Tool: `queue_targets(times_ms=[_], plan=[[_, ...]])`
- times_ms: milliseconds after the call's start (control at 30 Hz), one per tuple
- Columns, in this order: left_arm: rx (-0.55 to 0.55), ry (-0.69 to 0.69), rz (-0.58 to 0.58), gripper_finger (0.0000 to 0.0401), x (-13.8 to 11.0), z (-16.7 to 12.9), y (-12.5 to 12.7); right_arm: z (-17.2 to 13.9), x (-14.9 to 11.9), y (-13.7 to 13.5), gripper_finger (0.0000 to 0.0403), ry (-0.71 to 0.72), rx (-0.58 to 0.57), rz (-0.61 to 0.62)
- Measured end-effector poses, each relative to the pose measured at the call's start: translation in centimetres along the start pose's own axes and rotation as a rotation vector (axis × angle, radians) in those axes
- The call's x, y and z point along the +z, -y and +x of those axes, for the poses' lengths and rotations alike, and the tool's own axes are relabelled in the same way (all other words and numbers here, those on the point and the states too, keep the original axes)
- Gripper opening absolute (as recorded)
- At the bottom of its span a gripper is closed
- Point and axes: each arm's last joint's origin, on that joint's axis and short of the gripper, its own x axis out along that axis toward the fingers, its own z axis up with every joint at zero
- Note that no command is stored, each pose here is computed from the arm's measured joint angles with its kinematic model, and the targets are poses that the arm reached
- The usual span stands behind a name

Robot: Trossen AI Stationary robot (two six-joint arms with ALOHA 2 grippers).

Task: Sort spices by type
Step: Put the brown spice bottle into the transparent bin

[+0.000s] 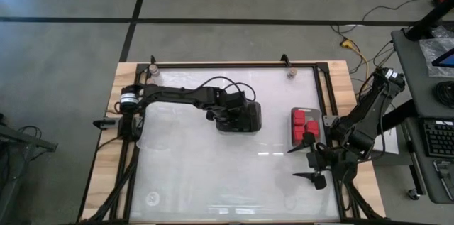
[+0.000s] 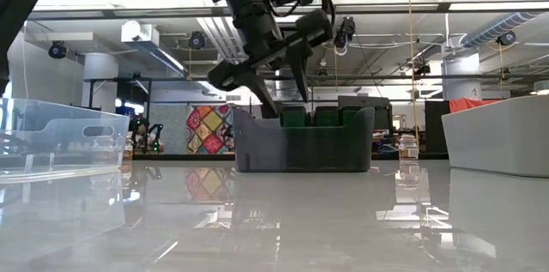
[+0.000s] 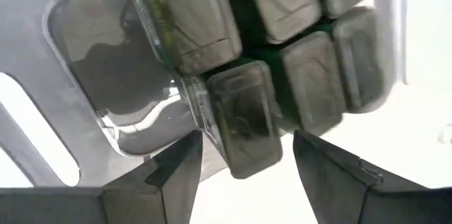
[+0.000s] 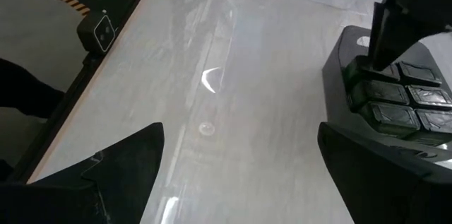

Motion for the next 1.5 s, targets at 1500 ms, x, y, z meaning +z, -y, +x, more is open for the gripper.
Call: queue_targets(times_ms=[1500], plan=[[0.750,-0.038,-0.253,0.0206,7.0,-12.8,-26.7,2.7,1.1,4.7,0.0366,-0.055,-0.209,-0.045]])
